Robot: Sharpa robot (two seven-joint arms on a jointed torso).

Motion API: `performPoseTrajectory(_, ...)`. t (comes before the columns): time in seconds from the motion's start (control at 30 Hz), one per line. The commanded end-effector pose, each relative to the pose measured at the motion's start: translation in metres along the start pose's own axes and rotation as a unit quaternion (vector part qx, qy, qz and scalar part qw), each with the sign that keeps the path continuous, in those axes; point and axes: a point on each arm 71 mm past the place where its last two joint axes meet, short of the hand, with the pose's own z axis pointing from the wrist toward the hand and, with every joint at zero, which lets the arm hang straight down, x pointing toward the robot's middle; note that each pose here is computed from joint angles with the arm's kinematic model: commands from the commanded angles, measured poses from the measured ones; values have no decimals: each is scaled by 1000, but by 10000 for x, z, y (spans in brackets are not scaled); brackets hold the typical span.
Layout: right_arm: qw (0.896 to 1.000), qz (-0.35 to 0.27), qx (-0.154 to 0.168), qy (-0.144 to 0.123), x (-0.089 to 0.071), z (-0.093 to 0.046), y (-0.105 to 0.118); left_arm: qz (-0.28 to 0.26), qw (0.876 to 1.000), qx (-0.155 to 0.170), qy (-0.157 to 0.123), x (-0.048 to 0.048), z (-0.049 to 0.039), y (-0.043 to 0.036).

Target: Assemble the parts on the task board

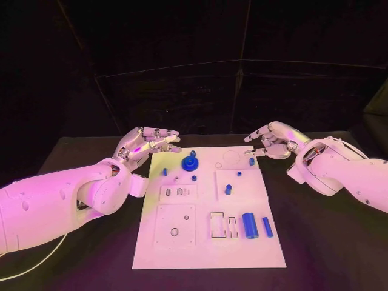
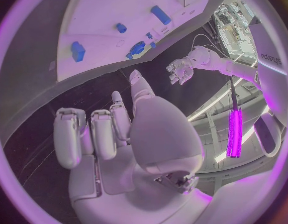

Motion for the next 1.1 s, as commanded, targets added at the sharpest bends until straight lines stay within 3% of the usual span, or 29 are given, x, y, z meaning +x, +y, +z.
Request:
performPoseTrajectory(0.03, 1000, 27, -13, 8, -39, -16, -67, -5, 1000, 5, 8, 16, 16, -3)
performPoseTrajectory(0.23, 1000, 16, 6, 11, -62, -16, -246, -6, 1000, 4, 9, 25, 30, 15)
performPoseTrajectory(0.53, 999, 5, 24, 32, 89, -58, -429, -5, 1000, 3, 8, 17, 37, 34)
performPoseTrajectory(1.1, 998, 1, 42, 53, 238, -19, -531, -5, 1000, 2, 8, 23, 44, 47)
